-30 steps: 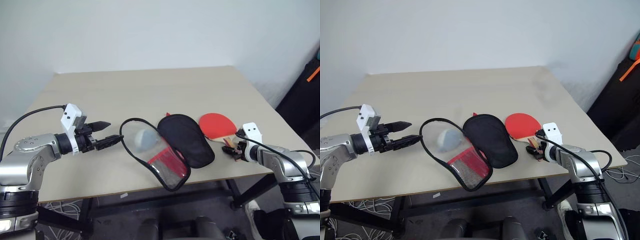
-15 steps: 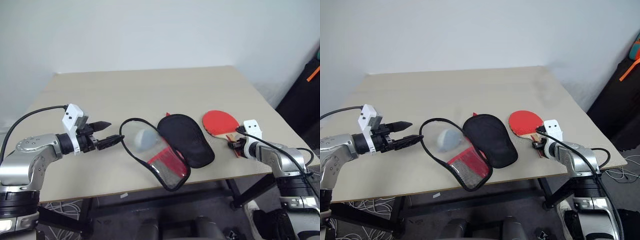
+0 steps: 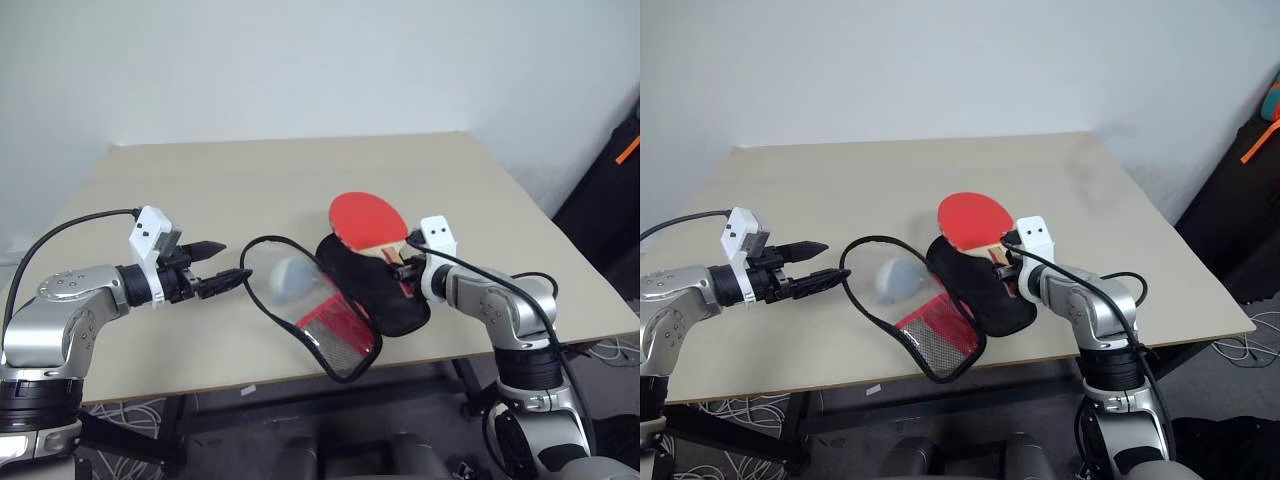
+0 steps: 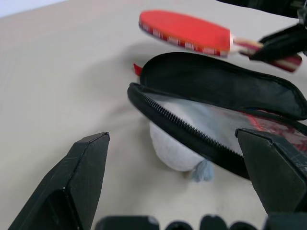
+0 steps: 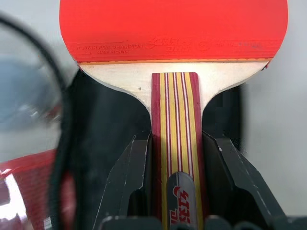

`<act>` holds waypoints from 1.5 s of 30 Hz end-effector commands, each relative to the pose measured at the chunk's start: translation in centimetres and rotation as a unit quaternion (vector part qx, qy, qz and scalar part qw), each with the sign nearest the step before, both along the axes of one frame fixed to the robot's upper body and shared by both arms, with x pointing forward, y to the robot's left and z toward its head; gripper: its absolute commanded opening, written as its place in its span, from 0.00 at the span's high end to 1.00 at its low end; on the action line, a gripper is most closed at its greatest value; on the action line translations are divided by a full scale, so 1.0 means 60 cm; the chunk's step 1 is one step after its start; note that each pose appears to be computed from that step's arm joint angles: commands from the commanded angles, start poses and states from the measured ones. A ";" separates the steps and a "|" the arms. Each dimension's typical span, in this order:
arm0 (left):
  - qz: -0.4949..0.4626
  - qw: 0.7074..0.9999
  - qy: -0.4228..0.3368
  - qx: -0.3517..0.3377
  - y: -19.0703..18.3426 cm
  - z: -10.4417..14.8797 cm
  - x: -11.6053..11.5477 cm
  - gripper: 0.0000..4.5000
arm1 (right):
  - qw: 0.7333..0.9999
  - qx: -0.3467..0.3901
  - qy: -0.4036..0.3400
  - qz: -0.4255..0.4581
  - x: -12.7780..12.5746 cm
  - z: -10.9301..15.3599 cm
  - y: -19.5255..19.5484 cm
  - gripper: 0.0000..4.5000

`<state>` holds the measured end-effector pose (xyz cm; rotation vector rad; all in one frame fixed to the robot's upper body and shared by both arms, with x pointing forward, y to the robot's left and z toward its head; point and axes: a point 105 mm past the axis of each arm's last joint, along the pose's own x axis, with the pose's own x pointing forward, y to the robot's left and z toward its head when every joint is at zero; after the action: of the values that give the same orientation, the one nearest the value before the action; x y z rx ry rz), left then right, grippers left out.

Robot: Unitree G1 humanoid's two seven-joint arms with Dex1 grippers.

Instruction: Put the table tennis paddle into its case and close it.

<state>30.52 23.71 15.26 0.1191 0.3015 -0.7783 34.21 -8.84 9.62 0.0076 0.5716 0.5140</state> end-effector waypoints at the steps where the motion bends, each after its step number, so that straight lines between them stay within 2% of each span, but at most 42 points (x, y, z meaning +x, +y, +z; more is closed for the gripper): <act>1: -0.003 1.000 -0.025 0.003 -0.001 0.017 0.002 0.00 | 1.000 -0.003 -0.027 0.004 -0.004 0.018 0.009 0.75; 14: 0.002 1.000 -0.025 0.004 0.003 0.018 -0.001 0.00 | 0.999 -0.025 0.010 0.029 -0.020 -0.036 0.024 0.75; 26: 0.001 1.000 -0.024 0.003 -0.001 0.016 0.001 0.00 | 1.000 -0.025 0.006 0.017 -0.006 -0.033 0.022 0.75; 33: 0.002 1.000 -0.016 0.002 -0.001 0.013 -0.002 0.00 | 0.999 -0.025 0.000 0.038 -0.015 -0.020 0.024 0.23; 35: -0.002 1.000 -0.013 0.003 0.005 0.016 -0.009 0.00 | 0.998 -0.008 -0.006 0.056 -0.018 0.000 0.023 0.10; 37: -0.003 1.000 -0.011 0.004 0.014 0.024 -0.016 0.00 | 0.995 0.043 -0.012 0.085 -0.025 0.036 0.027 0.10; 40: 0.004 1.000 0.000 -0.001 0.040 0.036 -0.028 0.00 | 0.986 0.128 -0.043 0.098 -0.016 0.116 0.011 0.10; 43: 0.021 1.000 0.003 -0.003 0.058 0.035 -0.030 0.12 | 0.980 0.150 -0.074 0.103 -0.007 0.167 -0.008 0.09; 45: 0.023 1.000 0.009 -0.014 0.056 0.026 -0.033 0.27 | 0.980 0.148 -0.093 0.094 0.006 0.193 -0.024 0.09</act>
<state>28.62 27.19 16.12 0.0853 0.3462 -0.7306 34.38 -9.77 19.63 0.1840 0.3570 0.7634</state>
